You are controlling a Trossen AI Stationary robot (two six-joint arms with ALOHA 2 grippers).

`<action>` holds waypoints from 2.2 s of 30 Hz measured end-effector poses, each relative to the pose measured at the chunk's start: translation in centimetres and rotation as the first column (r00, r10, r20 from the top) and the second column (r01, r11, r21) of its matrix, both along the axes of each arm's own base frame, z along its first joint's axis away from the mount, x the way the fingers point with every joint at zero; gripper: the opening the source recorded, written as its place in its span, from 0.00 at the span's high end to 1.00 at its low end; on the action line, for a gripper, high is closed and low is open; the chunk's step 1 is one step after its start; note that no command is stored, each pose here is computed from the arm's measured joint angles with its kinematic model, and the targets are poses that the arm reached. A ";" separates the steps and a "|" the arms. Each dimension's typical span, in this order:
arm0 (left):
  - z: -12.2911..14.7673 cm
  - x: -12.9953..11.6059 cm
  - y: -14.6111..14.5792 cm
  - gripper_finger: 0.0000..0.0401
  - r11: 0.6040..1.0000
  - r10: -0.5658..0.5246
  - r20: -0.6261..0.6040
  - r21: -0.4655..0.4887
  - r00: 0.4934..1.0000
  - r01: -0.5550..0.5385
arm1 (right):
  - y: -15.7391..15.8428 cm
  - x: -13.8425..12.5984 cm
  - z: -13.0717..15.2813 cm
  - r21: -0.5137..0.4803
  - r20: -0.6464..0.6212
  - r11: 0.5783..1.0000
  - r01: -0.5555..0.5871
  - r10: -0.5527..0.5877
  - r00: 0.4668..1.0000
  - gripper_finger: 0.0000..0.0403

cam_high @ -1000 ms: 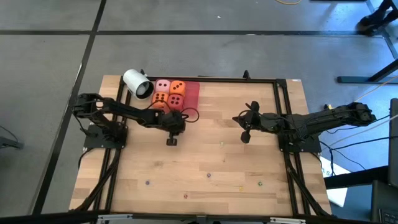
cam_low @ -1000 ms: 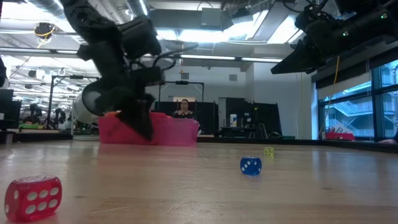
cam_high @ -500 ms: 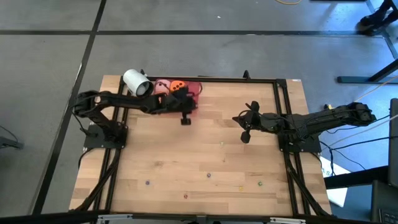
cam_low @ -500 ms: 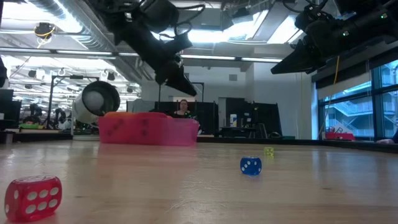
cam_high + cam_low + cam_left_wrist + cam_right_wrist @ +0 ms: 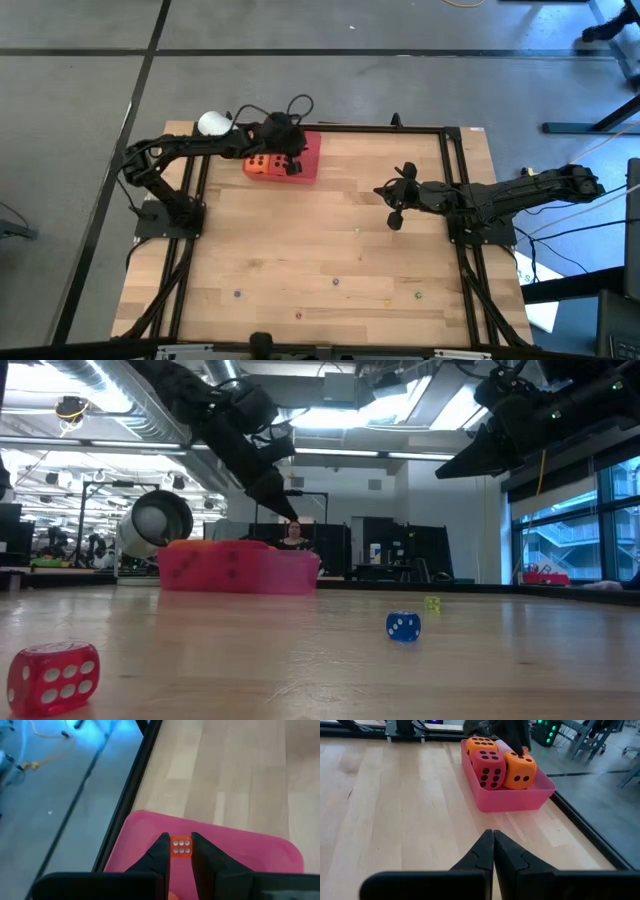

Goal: Pick & Place Dice
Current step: Put the small orange die into the red bin, then put the small light green die into the red bin

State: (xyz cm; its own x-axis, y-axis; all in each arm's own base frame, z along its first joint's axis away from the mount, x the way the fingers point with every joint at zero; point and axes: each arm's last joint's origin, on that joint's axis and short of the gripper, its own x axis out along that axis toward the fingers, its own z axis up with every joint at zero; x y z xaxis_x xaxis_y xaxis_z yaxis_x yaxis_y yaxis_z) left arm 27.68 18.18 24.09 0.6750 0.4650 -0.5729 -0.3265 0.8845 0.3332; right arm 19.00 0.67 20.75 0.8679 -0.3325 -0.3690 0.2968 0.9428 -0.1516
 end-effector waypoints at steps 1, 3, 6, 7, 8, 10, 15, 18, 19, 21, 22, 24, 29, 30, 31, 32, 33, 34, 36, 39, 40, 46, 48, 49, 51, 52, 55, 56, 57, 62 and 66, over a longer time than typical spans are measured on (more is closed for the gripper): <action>0.0 0.0 0.4 0.89 1.000 0.001 -0.008 -0.013 1.000 -0.001 | 0.0 0.0 0.0 -0.008 0.000 1.000 -0.004 0.004 1.000 0.98; -0.3 0.4 1.1 0.89 1.000 0.011 -0.025 -0.026 1.000 -0.012 | 0.0 0.1 0.2 -0.027 0.009 1.000 -0.011 0.012 1.000 0.98; -1.3 1.4 2.0 0.89 0.999 0.015 -0.049 -0.042 0.999 -0.018 | 0.0 0.2 0.4 -0.053 0.026 0.998 -0.022 0.023 0.999 0.98; -1.9 1.7 2.2 0.89 0.999 0.014 -0.066 -0.051 0.998 -0.017 | 0.0 0.2 0.5 -0.058 0.027 0.998 -0.023 0.025 0.999 0.98; -2.5 1.9 2.3 0.89 0.998 0.008 -0.080 -0.055 0.997 -0.013 | 0.0 0.2 0.5 -0.060 0.027 0.998 -0.024 0.026 0.999 0.98; -3.4 2.3 2.6 0.88 0.998 0.005 -0.106 -0.066 0.994 -0.012 | 0.0 0.2 0.5 -0.065 0.025 0.998 -0.026 0.028 0.999 0.98; -4.3 2.7 3.2 0.83 0.997 0.072 -0.177 0.009 0.982 -0.072 | 0.0 0.2 0.5 -0.065 0.024 0.998 -0.027 0.028 0.999 0.98; -4.3 2.7 3.4 0.79 0.995 0.094 -0.190 0.031 0.977 -0.090 | 0.0 0.2 0.5 -0.065 0.024 0.998 -0.027 0.028 0.999 0.98; -4.3 2.7 3.3 0.77 0.996 0.090 -0.187 0.028 0.978 -0.086 | 0.0 0.2 0.5 -0.065 0.025 0.998 -0.027 0.029 0.999 0.98; -4.3 2.7 3.3 0.74 0.997 0.074 -0.182 0.016 0.981 -0.073 | 0.0 0.2 0.5 -0.065 0.025 0.998 -0.027 0.028 0.999 0.98; -4.3 2.7 3.3 0.73 0.997 0.071 -0.181 0.014 0.981 -0.070 | 0.0 0.2 0.5 -0.065 0.024 0.998 -0.027 0.028 0.999 0.98; -4.3 2.7 3.3 0.70 0.998 0.069 -0.179 0.012 0.982 -0.068 | 0.0 0.2 0.5 -0.065 0.025 0.998 -0.027 0.028 0.999 0.98; -4.3 2.7 3.3 0.65 0.998 0.070 -0.177 0.010 0.982 -0.069 | 0.0 0.2 0.5 -0.060 0.026 0.998 -0.026 0.027 0.999 0.98; -4.3 2.7 3.3 0.65 0.998 0.070 -0.177 0.010 0.982 -0.069 | 0.0 0.2 0.5 -0.059 0.027 0.998 -0.025 0.027 0.999 0.98; -4.3 2.7 3.3 0.64 0.998 0.070 -0.178 0.010 0.982 -0.069 | 0.0 0.2 0.5 -0.058 0.027 0.998 -0.025 0.027 0.999 0.98; -4.3 2.7 3.3 0.63 0.998 0.070 -0.177 0.010 0.982 -0.069 | 0.0 0.2 0.5 -0.058 0.027 0.998 -0.025 0.027 0.999 0.98; -4.3 2.8 3.2 0.63 0.998 0.069 -0.177 0.010 0.982 -0.068 | 0.0 0.2 0.5 -0.058 0.027 0.998 -0.026 0.027 0.999 0.98; -4.3 2.8 3.2 0.62 0.998 0.069 -0.177 0.010 0.982 -0.068 | 0.0 0.2 0.5 -0.057 0.027 0.998 -0.027 0.029 0.999 0.98; -4.3 2.8 3.2 0.61 0.998 0.068 -0.177 0.010 0.982 -0.067 | 0.0 0.2 0.5 -0.057 0.027 0.998 -0.027 0.029 0.999 0.98; -4.3 2.8 3.2 0.60 0.998 0.067 -0.177 0.009 0.982 -0.066 | 0.0 0.2 0.5 -0.057 0.027 0.998 -0.027 0.029 0.999 0.98; -4.3 2.8 3.2 0.60 0.998 0.067 -0.177 0.009 0.982 -0.066 | 0.0 0.2 0.5 -0.057 0.027 0.998 -0.027 0.028 0.999 0.98; -3.5 3.0 2.3 0.60 0.998 0.062 -0.176 0.033 0.982 -0.057 | 0.0 0.2 0.5 -0.059 0.027 0.998 -0.027 0.029 0.999 0.98; -2.5 3.1 1.5 0.61 0.997 0.055 -0.166 0.064 0.985 -0.045 | 0.0 0.2 0.5 -0.094 0.013 0.995 -0.041 0.042 0.999 0.98; -1.9 3.1 0.9 0.61 0.996 0.051 -0.168 0.078 0.984 -0.038 | 0.0 0.2 0.5 -0.112 0.008 0.993 -0.049 0.050 0.999 0.98; -0.7 3.1 -0.3 0.61 0.994 0.043 -0.155 0.106 0.987 -0.027 | 0.0 0.2 0.5 -0.135 0.002 0.989 -0.057 0.058 0.998 0.98; 0.0 3.0 -1.0 0.62 0.994 0.039 -0.153 0.110 0.987 -0.022 | 0.0 0.2 0.6 -0.135 0.006 0.989 -0.057 0.058 0.998 0.98; 1.9 2.5 -3.2 0.62 0.995 0.031 -0.119 0.096 0.992 -0.019 | 0.1 0.3 0.6 -0.124 0.008 0.988 -0.093 0.095 0.995 0.98; 2.5 2.1 -3.9 0.62 0.997 0.030 -0.112 0.081 0.993 -0.021 | 0.2 0.3 0.6 -0.114 0.009 0.987 -0.110 0.112 0.994 0.98; 3.0 1.7 -4.6 0.63 0.998 0.028 -0.110 0.059 0.994 -0.021 | 0.2 0.3 0.6 -0.099 0.014 0.988 -0.119 0.121 0.993 0.98; 5.5 -0.7 -7.6 0.64 0.998 -0.045 -0.099 -0.036 0.994 0.042 | 0.5 0.7 0.0 -0.019 0.009 0.984 -0.180 0.180 0.984 0.93; 6.9 -2.1 -9.6 0.64 0.998 -0.045 -0.092 -0.045 0.995 0.041 | 0.7 1.4 -1.1 0.082 -0.019 0.979 -0.186 0.188 0.982 0.82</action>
